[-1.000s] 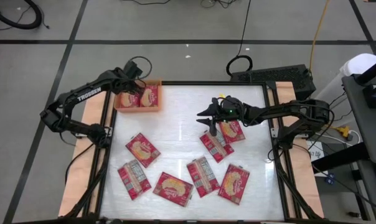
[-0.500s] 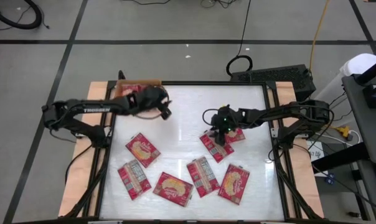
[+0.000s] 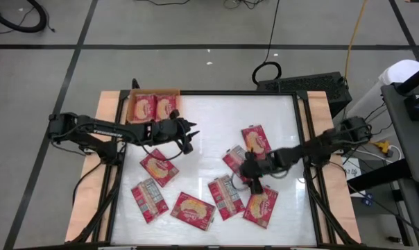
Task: Sort popcorn bags into baskets
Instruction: Put the red popcorn bag into the orange bin
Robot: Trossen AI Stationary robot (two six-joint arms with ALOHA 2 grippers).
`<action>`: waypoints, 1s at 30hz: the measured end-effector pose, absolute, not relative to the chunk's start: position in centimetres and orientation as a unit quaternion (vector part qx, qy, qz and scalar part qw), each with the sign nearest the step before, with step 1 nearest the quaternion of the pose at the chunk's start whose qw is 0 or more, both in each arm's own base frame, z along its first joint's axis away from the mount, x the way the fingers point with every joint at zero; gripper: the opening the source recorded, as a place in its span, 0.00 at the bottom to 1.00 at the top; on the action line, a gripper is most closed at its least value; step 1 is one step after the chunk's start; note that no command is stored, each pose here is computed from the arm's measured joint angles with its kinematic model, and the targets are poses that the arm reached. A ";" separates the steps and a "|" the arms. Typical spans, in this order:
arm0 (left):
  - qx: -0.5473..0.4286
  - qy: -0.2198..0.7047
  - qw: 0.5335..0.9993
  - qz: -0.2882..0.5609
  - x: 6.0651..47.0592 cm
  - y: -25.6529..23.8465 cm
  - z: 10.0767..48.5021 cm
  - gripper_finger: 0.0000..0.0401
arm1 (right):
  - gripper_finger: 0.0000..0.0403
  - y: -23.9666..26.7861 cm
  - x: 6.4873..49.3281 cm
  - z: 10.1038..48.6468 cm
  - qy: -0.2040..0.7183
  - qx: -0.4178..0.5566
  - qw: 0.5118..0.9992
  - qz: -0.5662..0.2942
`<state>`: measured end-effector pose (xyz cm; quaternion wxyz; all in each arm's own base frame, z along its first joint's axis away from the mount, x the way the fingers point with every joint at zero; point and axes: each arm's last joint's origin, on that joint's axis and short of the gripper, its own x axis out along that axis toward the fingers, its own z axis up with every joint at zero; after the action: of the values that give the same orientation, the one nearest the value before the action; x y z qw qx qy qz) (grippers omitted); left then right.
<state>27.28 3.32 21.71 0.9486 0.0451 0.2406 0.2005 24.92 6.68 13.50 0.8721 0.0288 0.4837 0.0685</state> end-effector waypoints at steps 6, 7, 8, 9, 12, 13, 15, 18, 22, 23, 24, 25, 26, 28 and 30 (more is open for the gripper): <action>0.040 0.242 0.950 0.194 27.3 2.8 21.7 0.40 | 0.59 9.4 23.8 13.6 0.462 -0.075 0.884 0.013; 0.040 0.242 0.950 0.195 27.3 2.8 21.6 0.40 | 0.59 9.6 23.5 13.7 0.460 -0.087 0.884 0.007; 0.039 0.242 0.950 0.195 27.3 2.8 21.6 0.40 | 0.59 9.8 23.3 13.8 0.460 -0.095 0.883 0.004; 0.040 0.243 0.950 0.194 27.3 2.8 21.6 0.40 | 0.59 10.0 23.1 14.0 0.462 -0.099 0.881 0.001; 0.040 0.246 0.949 0.194 27.3 2.7 21.6 0.40 | 0.59 10.1 21.9 14.4 0.484 -0.093 0.870 -0.006; 0.039 0.245 0.949 0.194 27.3 2.8 21.6 0.40 | 0.59 10.1 21.6 14.5 0.490 -0.091 0.867 -0.009; 0.041 0.243 0.949 0.194 27.3 2.8 21.6 0.40 | 0.59 10.1 21.0 14.6 0.508 -0.095 0.856 -0.013; 0.043 0.240 0.950 0.197 27.5 3.0 21.5 0.40 | 0.59 9.9 20.4 14.4 0.526 -0.106 0.844 -0.015; 0.041 0.234 0.949 0.207 27.8 3.6 21.3 0.40 | 0.59 9.4 20.1 13.0 0.517 -0.120 0.847 -0.007; 0.043 0.238 0.948 0.208 27.9 3.8 21.1 0.40 | 0.59 9.3 20.1 12.7 0.509 -0.123 0.852 -0.003; 0.046 0.248 0.945 0.209 27.8 3.9 20.9 0.40 | 0.58 9.1 20.0 12.4 0.502 -0.122 0.856 -0.002; 0.049 0.253 0.943 0.210 27.7 4.1 20.7 0.40 | 0.56 8.9 20.0 12.2 0.494 -0.120 0.861 -0.003; 0.049 0.249 0.944 0.212 27.8 4.2 20.8 0.40 | 0.54 8.8 20.1 12.0 0.486 -0.120 0.865 -0.006; 0.048 0.244 0.944 0.217 28.1 4.5 20.7 0.40 | 0.48 8.6 20.2 12.0 0.478 -0.124 0.870 -0.007; 0.049 0.261 0.939 0.219 27.9 4.8 20.2 0.40 | 0.38 8.5 20.3 12.0 0.475 -0.133 0.870 -0.004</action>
<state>27.90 4.79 20.19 0.9390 0.0491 0.2607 0.2189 20.34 8.45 12.00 0.8697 -0.1325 0.4755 -0.0041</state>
